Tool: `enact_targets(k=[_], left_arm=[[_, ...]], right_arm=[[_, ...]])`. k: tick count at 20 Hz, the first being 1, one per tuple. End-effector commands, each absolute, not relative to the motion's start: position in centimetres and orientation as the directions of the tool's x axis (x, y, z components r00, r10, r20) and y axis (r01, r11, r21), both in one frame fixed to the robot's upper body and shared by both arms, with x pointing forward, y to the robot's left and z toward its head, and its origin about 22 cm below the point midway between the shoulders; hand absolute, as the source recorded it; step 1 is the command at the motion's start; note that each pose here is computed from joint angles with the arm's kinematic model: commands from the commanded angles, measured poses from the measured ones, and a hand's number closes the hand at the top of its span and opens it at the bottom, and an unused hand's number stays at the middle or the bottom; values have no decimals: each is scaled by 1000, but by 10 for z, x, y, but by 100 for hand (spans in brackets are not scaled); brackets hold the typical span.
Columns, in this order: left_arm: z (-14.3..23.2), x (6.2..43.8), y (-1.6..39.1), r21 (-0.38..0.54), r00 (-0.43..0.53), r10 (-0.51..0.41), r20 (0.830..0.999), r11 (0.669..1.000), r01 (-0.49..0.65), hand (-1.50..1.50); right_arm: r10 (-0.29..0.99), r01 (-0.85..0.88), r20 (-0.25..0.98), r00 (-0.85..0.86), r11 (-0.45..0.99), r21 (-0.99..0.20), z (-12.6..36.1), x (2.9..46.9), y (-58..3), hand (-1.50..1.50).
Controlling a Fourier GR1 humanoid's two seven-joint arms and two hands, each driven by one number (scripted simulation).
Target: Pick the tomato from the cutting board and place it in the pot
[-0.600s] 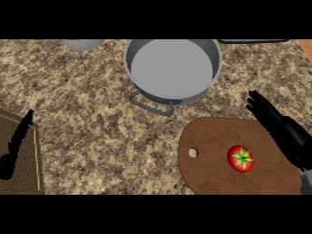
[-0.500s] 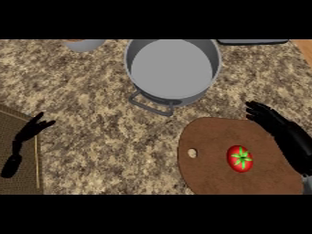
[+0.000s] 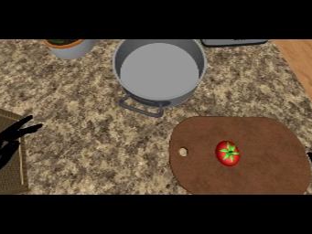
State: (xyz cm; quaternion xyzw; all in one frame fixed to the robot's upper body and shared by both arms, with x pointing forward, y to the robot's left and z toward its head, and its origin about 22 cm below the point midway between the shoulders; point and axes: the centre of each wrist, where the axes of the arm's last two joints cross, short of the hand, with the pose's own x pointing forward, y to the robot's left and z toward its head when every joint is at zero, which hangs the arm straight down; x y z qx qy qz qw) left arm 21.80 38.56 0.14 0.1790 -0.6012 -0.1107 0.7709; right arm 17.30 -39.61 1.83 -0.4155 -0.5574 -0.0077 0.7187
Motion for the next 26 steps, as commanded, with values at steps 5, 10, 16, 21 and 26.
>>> enact_targets(k=[5,10,16,21,26], left_arm=[[14,222,374,385,223,-344,912,907,-172,0],[20,235,356,374,199,-342,918,915,-154,0],[45,251,342,374,171,-352,920,920,-117,0],[45,252,330,380,152,-364,919,920,-97,0],[36,245,319,375,155,-362,919,924,-69,0]], right_arm=[[530,672,771,353,431,-603,10,109,-333,-150],[487,547,731,478,486,-682,36,86,-312,-150],[506,368,641,577,540,-757,80,92,-294,-150],[492,94,430,757,569,-817,97,101,-293,-150],[478,-40,356,803,640,-767,120,127,-278,-150]])
